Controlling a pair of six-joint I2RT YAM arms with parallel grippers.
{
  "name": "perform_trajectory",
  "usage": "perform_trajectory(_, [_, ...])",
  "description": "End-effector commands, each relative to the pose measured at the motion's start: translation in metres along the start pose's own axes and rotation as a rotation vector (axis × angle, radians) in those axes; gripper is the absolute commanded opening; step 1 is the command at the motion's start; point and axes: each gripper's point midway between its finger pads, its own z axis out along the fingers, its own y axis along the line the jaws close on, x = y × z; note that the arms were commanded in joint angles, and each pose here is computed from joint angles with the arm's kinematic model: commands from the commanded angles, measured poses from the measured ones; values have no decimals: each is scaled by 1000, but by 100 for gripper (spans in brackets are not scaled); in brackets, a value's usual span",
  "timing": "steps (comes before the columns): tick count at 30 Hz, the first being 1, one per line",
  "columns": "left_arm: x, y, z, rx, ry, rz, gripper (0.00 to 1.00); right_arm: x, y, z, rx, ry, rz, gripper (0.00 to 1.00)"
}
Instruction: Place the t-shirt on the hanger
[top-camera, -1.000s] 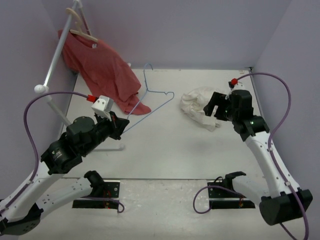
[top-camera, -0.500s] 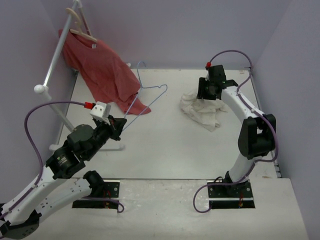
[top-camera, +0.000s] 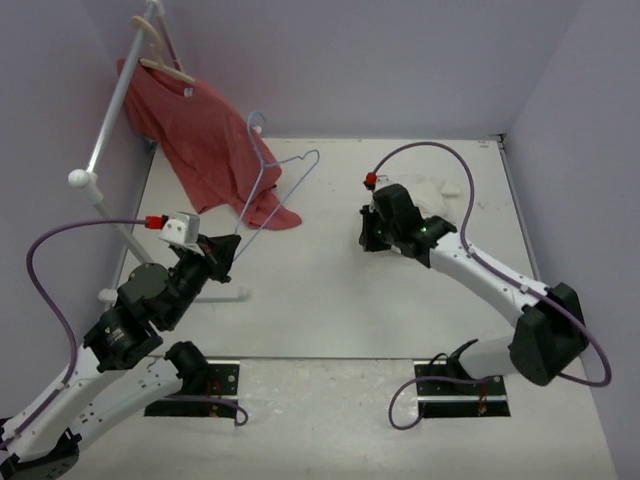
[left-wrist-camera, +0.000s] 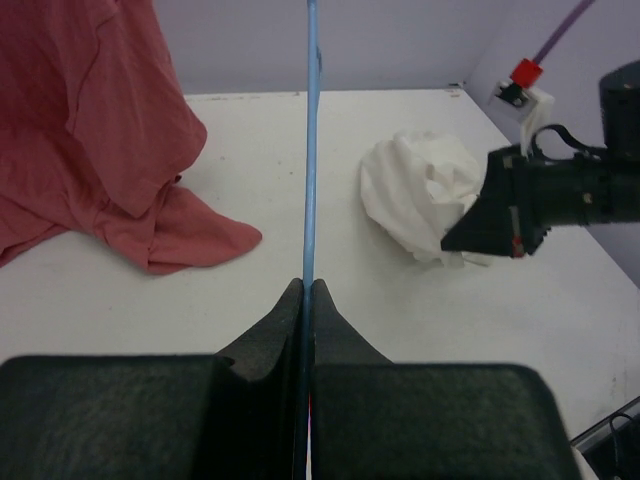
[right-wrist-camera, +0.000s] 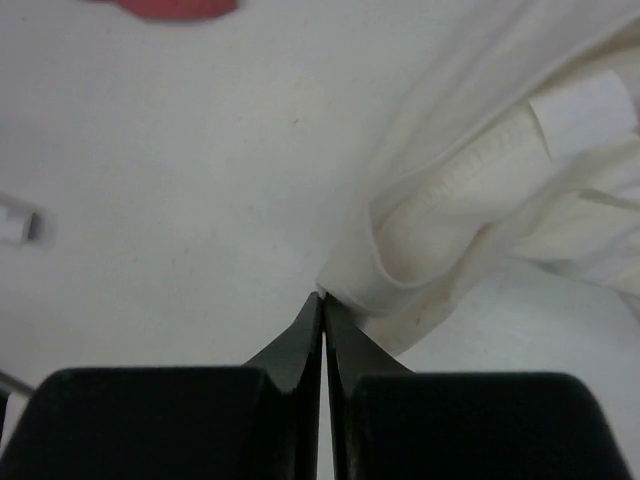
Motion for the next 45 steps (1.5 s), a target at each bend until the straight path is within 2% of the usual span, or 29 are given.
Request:
perform_trajectory(1, [-17, 1, -1, 2, -81, 0, 0, 47, 43, -23, -130, -15, 130, 0])
perform_trajectory(3, [-18, -1, -1, 12, -86, 0, 0, 67, 69, -26, -248, 11, 128, 2])
perform_trajectory(4, [-17, -2, -1, 20, -84, 4, 0, 80, 74, -25, -287, 56, 126, 8])
perform_trajectory(6, [-15, -5, 1, 33, -71, 11, 0, 83, 82, -32, -336, 81, 121, 50])
perform_trajectory(8, [-11, -7, 3, 46, -57, 18, 0, 70, 86, -50, -368, 38, 110, 82])
perform_trajectory(9, [-9, -7, 4, 51, -49, 19, 0, 56, 83, -60, -351, -12, 109, 95])
perform_trajectory(10, [-6, -8, 4, 60, -40, 22, 0, 45, 71, -68, -299, -49, 108, 99])
perform_trajectory(12, [-3, -11, 4, 79, -31, 26, 0, 21, 40, -73, -161, -100, 117, 94])
perform_trajectory(14, [-1, -16, 4, 109, -23, 32, 0, -3, 5, -73, -9, -144, 112, 79])
perform_trajectory(17, [1, -25, 3, 163, -12, 35, 0, -10, -47, -52, 243, -88, 73, 63])
perform_trajectory(21, [0, -26, 0, 173, -20, 32, 0, -5, -88, -27, 353, -4, 125, 56])
perform_trajectory(23, [-1, -26, -1, 173, -26, 32, 0, 1, -102, -15, 423, 20, 121, 57])
perform_trajectory(30, [1, -38, -5, 253, -22, 41, 0, 14, -115, 22, 465, 53, 72, 73])
perform_trajectory(34, [1, -42, -7, 276, -24, 46, 0, 13, -122, 38, 500, 56, 59, 73])
perform_trajectory(38, [0, -44, -8, 290, -30, 47, 0, 17, -127, 45, 531, 80, 50, 64])
perform_trajectory(40, [1, -43, -8, 287, -26, 50, 0, 18, -131, 44, 550, 74, 51, 56])
perform_trajectory(43, [2, -44, -7, 292, -21, 52, 0, 16, -134, 41, 568, 58, 45, 42])
perform_trajectory(44, [3, -44, -7, 292, -18, 54, 0, 15, -135, 40, 573, 54, 41, 32])
perform_trajectory(45, [3, -45, -7, 293, -17, 55, 0, 14, -136, 39, 576, 51, 38, 28])
